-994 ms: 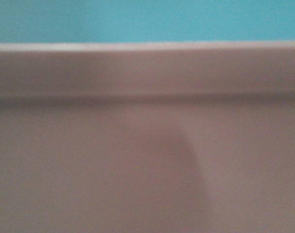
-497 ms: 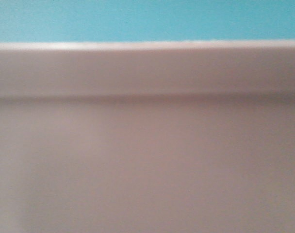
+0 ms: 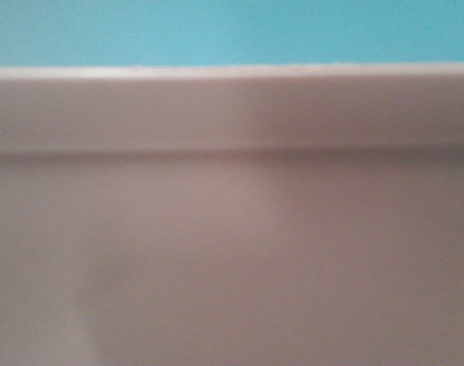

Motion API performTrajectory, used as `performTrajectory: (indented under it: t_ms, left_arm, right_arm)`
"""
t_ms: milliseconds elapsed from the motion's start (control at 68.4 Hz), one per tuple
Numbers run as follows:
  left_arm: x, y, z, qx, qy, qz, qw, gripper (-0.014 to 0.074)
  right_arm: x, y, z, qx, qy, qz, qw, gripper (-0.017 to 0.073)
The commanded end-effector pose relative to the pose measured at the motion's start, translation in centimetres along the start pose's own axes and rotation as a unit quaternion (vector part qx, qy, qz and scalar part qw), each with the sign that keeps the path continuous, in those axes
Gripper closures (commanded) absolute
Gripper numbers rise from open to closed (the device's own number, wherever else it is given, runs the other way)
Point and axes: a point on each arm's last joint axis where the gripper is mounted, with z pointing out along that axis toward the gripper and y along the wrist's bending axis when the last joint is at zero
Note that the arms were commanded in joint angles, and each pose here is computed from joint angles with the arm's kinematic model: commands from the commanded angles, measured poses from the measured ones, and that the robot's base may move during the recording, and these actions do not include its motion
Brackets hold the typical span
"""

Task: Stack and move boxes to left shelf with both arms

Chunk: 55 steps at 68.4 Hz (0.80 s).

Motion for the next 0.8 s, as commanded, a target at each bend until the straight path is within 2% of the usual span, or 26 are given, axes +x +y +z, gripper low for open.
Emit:
performTrajectory:
  t_ms: [0, 789]
  left_arm:
    - [0.92, -0.01, -2.19, 0.025, 0.022, -0.003, 0.999, 0.0605]
    - [0.93, -0.02, -2.19, 0.026, 0.023, -0.003, 0.999, 0.0605]
  right_arm:
    - [-0.07, -0.44, -1.61, -0.007, -0.011, 0.005, 1.0, 0.0503]
    - [-0.07, -0.44, -1.61, -0.007, -0.011, 0.005, 1.0, 0.0503]
